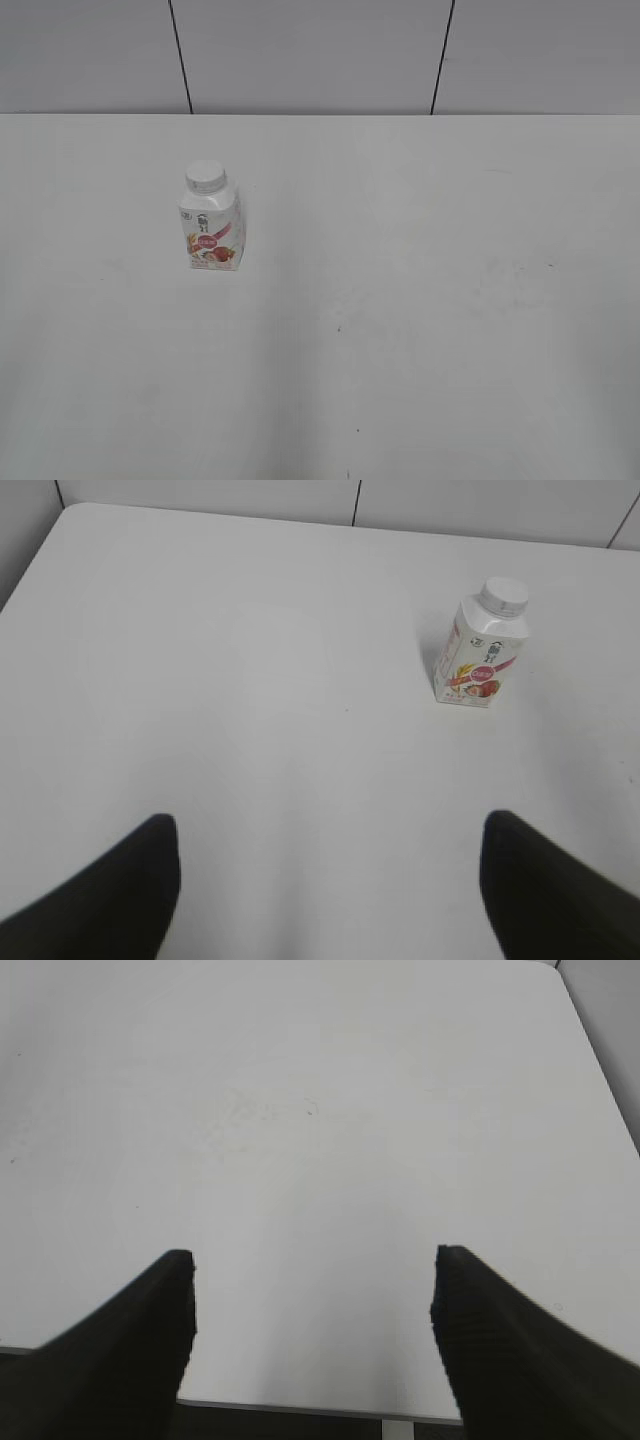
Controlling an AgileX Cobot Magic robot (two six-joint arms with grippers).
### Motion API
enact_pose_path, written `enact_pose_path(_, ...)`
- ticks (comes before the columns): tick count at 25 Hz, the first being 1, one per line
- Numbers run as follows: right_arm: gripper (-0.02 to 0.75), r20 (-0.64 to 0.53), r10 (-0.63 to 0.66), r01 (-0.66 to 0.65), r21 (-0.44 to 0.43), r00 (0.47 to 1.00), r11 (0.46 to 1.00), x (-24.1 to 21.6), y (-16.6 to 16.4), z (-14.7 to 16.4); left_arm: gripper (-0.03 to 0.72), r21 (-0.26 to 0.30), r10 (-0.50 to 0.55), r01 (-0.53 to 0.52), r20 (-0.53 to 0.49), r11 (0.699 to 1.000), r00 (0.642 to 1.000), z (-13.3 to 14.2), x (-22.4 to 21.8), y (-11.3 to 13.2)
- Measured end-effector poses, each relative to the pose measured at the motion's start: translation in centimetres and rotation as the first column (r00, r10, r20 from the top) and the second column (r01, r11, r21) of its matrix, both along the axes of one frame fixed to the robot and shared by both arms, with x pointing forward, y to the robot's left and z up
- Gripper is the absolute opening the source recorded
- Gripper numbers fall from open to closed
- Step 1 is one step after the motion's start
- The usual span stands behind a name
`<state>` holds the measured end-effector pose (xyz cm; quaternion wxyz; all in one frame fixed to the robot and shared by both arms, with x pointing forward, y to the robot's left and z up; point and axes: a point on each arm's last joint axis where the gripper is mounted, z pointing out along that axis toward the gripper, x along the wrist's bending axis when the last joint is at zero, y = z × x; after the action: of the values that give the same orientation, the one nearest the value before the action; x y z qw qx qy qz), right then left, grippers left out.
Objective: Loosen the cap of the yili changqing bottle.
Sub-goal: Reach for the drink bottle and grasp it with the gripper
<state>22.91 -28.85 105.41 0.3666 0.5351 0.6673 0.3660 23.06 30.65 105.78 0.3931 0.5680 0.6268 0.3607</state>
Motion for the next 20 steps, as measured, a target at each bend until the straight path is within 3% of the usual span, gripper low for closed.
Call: enact_pose_path(20,0.582,0.0,0.0,0.0,0.0,1.0,1.0,0.0,0.0,0.0,0.562,0.0,0.0,0.0,0.0,1.0,1.0,0.0,0.0,0.0)
